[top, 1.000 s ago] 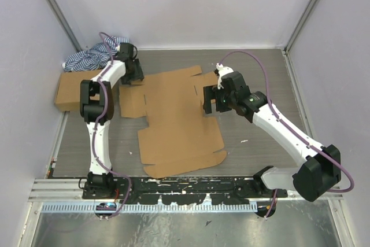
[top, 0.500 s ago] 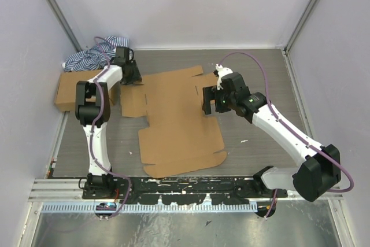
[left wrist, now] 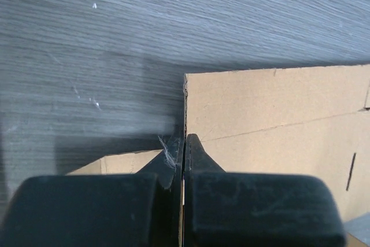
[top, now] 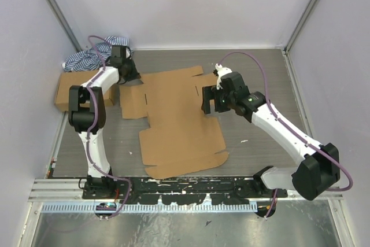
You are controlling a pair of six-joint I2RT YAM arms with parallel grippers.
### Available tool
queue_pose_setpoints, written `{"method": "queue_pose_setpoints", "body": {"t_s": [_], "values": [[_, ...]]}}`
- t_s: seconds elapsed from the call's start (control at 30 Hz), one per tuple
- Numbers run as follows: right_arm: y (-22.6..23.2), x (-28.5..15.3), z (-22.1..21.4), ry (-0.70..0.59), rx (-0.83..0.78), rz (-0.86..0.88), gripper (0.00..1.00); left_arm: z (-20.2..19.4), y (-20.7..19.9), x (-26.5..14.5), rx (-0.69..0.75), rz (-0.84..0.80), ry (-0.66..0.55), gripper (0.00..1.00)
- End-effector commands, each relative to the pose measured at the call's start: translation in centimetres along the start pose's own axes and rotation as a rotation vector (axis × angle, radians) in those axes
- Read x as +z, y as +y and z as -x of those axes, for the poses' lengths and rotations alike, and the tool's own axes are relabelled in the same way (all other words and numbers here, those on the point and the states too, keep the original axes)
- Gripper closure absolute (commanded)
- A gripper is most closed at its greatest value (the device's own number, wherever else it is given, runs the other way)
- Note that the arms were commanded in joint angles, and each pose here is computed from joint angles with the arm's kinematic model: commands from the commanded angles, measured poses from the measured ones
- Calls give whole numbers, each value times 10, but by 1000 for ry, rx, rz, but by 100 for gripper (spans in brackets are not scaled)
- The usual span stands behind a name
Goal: Fold the paper box
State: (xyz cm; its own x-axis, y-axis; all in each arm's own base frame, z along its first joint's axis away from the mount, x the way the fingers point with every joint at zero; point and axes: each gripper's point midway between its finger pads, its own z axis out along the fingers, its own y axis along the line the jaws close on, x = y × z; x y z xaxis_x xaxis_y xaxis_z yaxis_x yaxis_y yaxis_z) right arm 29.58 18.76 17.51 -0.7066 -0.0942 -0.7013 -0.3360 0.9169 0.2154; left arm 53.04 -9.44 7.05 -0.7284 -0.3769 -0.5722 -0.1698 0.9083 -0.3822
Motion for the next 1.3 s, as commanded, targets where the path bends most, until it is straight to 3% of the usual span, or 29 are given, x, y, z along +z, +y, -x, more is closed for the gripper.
{"method": "queue_pose_setpoints", "body": {"t_s": [0.0,0.4,0.57,0.73,1.0,1.27], "values": [[3,3,37,-76,29,7,4,14,-24,-37,41,-97,-53,100],[-36,37,131,-130,17,54,8,-29,-52,-143,270,-110,-280,100],[-43,48,157,-47,-37,153,17,-36,-60,-189,294,-125,-388,100],[-36,47,147,24,-84,217,19,-30,-66,-227,291,-165,-493,100],[-8,34,132,55,-111,388,20,-27,-71,-240,301,-195,-542,100],[6,48,112,123,-112,404,44,-26,-74,-245,300,-211,-555,100]]}}
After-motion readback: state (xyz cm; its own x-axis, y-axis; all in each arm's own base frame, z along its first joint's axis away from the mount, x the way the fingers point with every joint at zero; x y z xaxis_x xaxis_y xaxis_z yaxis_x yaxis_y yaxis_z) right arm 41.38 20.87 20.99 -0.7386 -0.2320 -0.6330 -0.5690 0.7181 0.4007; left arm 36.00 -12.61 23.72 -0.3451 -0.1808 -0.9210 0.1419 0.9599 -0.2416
